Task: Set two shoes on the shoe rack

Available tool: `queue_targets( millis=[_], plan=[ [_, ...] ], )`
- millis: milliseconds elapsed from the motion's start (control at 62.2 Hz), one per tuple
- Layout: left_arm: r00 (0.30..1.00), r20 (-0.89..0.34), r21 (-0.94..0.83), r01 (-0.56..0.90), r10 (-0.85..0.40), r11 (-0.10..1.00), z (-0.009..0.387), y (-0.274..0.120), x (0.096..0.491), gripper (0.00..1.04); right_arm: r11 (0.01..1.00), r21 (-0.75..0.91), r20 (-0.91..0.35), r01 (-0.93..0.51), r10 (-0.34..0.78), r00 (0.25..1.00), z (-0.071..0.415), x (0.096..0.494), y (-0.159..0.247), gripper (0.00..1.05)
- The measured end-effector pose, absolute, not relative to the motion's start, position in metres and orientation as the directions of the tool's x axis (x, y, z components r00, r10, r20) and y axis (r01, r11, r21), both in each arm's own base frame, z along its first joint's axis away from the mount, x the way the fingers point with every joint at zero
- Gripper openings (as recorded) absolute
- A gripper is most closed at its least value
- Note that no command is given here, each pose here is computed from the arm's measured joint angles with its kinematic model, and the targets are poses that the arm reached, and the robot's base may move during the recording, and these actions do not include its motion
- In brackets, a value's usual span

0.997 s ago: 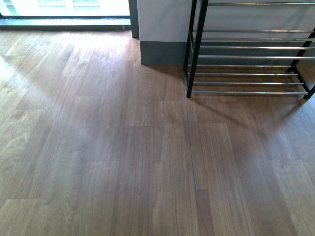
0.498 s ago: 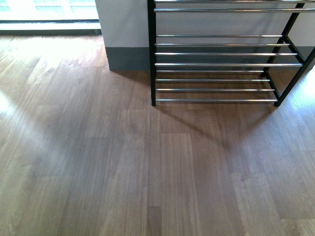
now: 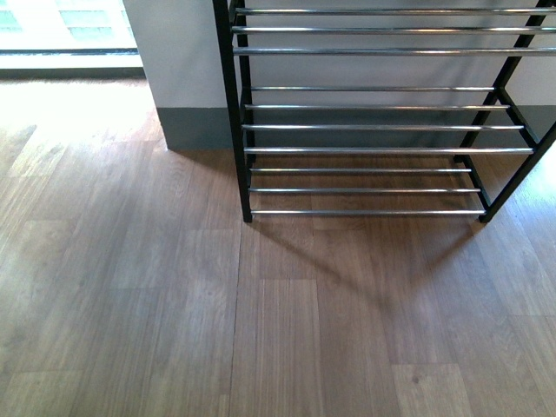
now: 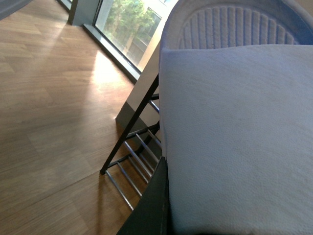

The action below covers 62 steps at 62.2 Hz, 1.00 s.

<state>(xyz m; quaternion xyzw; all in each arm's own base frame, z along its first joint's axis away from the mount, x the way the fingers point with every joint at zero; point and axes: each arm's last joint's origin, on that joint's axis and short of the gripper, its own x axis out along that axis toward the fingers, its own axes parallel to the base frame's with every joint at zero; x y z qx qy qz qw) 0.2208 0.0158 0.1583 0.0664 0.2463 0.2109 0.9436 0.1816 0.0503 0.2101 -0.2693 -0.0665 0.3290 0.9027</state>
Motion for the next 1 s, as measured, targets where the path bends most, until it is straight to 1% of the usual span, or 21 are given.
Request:
queue_targets(
  millis=[997],
  plan=[
    [0.787, -0.439, 0.232, -0.366, 0.432, 0.901, 0.1574, 0.0159, 0.2207, 0.02, 0.638, -0.527, -0.06, -0.562, 0.631, 0.773, 0.2094, 0.1815, 0.0505, 0.02]
  ],
)
